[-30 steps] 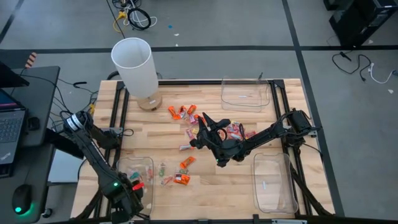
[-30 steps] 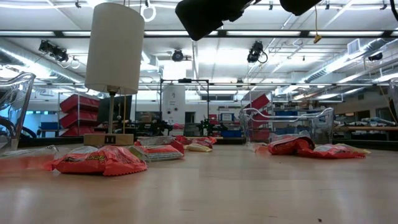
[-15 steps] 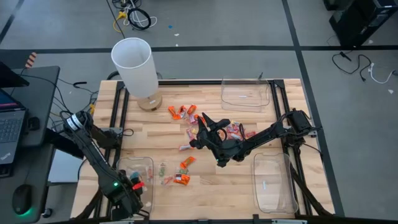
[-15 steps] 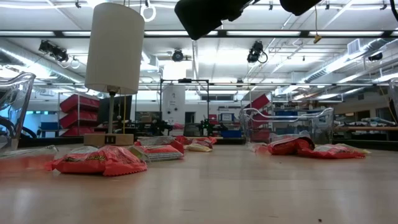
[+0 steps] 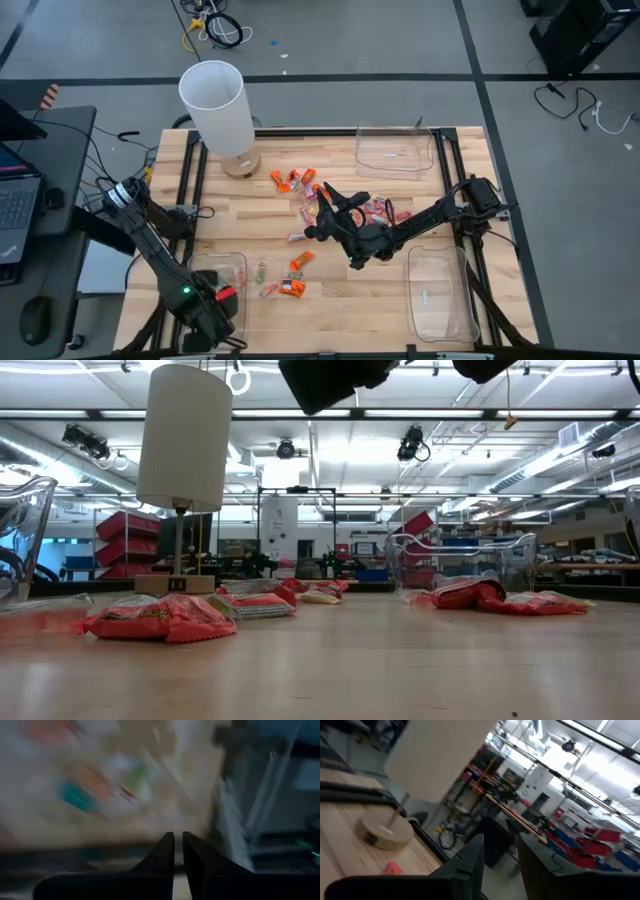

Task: Sort candy
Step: Put the green gummy into the bottom left transparent bin

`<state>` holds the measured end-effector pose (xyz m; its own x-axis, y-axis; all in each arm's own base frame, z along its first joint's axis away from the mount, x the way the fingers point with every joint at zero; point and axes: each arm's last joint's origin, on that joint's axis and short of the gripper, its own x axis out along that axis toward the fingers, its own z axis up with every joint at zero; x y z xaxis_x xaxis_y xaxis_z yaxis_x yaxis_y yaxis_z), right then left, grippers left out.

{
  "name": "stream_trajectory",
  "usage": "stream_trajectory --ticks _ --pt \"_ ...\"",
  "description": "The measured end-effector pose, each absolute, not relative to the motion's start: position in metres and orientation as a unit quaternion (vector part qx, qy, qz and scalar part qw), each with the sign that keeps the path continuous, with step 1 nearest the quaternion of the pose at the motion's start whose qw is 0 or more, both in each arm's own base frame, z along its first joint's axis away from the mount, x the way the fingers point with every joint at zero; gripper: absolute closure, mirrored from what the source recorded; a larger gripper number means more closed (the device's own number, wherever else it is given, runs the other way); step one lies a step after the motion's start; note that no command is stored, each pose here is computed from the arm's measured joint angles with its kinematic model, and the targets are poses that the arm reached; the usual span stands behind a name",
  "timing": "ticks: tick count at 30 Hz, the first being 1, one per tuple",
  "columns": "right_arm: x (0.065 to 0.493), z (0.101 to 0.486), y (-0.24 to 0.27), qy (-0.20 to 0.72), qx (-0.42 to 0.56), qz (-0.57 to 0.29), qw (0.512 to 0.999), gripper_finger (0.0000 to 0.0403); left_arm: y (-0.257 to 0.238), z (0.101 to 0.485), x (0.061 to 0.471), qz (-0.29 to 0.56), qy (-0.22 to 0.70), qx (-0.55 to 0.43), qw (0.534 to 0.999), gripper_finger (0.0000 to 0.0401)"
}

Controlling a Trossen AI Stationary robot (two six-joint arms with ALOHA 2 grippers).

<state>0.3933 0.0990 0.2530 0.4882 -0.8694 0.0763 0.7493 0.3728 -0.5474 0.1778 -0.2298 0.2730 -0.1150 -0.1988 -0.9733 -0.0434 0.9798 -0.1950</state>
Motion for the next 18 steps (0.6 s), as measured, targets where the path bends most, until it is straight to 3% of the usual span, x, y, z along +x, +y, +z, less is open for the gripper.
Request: stream_trajectory --ticks 8,18 --pt "0.397 0.262 0.111 0.037 -0.236 -0.431 0.870 0.0308 -0.203 0.318 0.194 -0.004 0.619 0.139 0.773 0.0359" --pt "0.405 0.266 0.117 -0.023 -0.199 -0.342 0.918 0.0312 -0.162 0.338 0.214 0.046 0.540 0.283 0.791 0.0359"
